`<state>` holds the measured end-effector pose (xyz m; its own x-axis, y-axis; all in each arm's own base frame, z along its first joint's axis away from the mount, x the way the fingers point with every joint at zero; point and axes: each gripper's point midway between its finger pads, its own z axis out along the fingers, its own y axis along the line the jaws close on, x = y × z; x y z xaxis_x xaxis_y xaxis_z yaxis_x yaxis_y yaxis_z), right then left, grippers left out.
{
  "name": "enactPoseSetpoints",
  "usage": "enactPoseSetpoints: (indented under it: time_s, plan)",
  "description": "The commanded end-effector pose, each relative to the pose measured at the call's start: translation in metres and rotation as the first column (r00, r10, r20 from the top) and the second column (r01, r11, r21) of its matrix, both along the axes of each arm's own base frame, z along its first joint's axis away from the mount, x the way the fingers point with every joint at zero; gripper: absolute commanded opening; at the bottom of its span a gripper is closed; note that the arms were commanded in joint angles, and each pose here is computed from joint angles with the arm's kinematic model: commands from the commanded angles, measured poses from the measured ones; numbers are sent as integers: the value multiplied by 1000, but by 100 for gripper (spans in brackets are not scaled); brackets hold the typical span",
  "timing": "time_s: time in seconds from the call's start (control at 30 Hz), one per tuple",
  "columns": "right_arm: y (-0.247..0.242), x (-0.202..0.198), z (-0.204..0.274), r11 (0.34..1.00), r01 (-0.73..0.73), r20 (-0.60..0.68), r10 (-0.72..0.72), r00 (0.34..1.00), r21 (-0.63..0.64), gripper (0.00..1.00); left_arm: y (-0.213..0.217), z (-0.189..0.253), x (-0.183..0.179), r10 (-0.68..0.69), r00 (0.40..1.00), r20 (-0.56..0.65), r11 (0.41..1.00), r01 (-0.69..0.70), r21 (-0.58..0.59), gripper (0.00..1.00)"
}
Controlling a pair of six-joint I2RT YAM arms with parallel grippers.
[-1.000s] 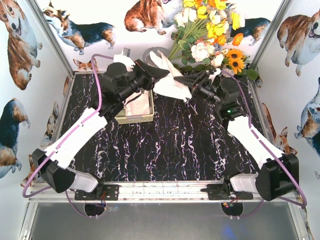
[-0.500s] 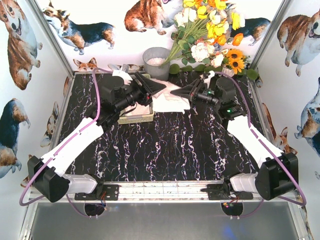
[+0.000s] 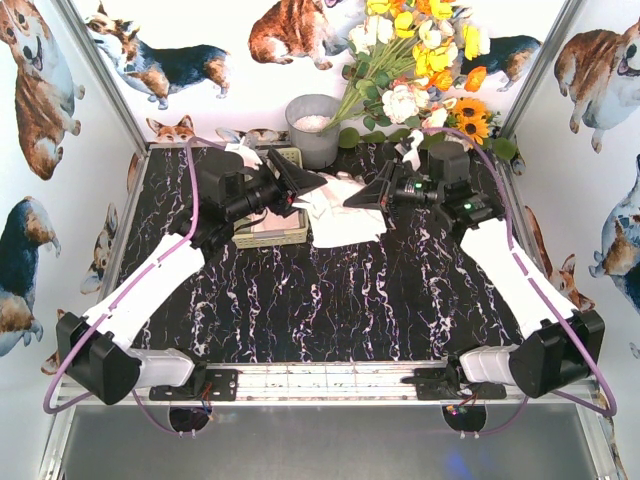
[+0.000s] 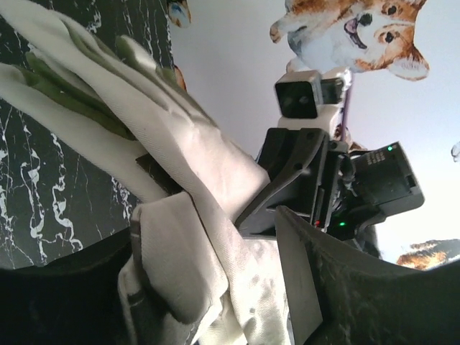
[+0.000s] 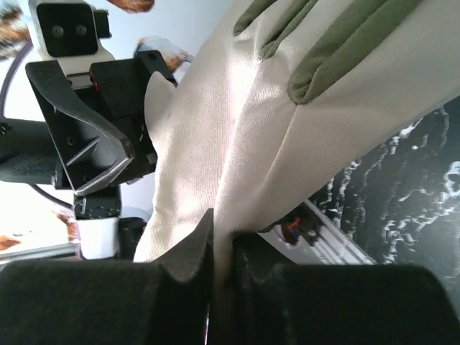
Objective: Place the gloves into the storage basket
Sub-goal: Turn over the glove, then place the glove in the bin.
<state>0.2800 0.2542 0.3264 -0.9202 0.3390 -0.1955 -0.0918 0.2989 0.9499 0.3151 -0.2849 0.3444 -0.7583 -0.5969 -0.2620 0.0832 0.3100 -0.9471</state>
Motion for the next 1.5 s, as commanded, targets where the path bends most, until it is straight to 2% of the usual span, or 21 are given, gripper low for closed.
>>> enactPoseSetpoints:
  time_s: [0.0, 0.17, 0.23, 0.37, 0.47, 0.57, 0.67, 0.77, 0.9, 1.1, 1.27, 1.47]
  plan:
    - [-4, -9, 9, 989, -59, 148, 78, 986, -134, 0, -5, 3, -3, -66, 997, 25, 998, 66, -7, 53]
    - [-4, -8, -1, 962, -41, 176, 91, 980, -270, 0, -14, -1, -2, -117, 993, 16, 993, 117, -6, 51]
    - [2, -6, -4, 947, -26, 200, 95, 975, -319, 0, -15, -4, -2, -125, 992, 16, 992, 125, 12, 39]
    - [13, 9, -12, 888, 62, 294, 84, 952, -455, 0, 7, -23, 7, -68, 998, 13, 986, 66, 151, 12]
    - [28, 24, -17, 850, 107, 365, 105, 925, -516, 0, 23, -40, 12, -62, 998, 6, 973, 59, 224, 0]
    - [49, 46, -24, 833, 147, 427, 115, 897, -533, 0, 40, -58, 20, -55, 998, 3, 952, 52, 301, 0]
    - [70, 72, -30, 825, 194, 497, 118, 860, -531, 0, 69, -68, 38, -2, 999, 38, 916, -14, 400, 0]
    - [92, 99, -44, 816, 221, 547, 134, 826, -533, 0, 99, -77, 60, 47, 994, 101, 862, -92, 499, 0]
    - [117, 132, -63, 806, 253, 589, 141, 796, -535, 0, 115, -90, 86, 47, 984, 173, 812, -138, 567, 0]
    - [130, 175, -94, 757, 347, 643, 124, 756, -554, 0, 147, -118, 119, 72, 970, 234, 700, -216, 681, 0]
    - [141, 199, -116, 730, 368, 645, 130, 753, -577, 0, 161, -132, 151, 74, 957, 280, 654, -258, 711, 0]
    - [149, 219, -148, 704, 367, 605, 112, 788, -608, 0, 167, -174, 179, 65, 980, 190, 629, -188, 754, 0]
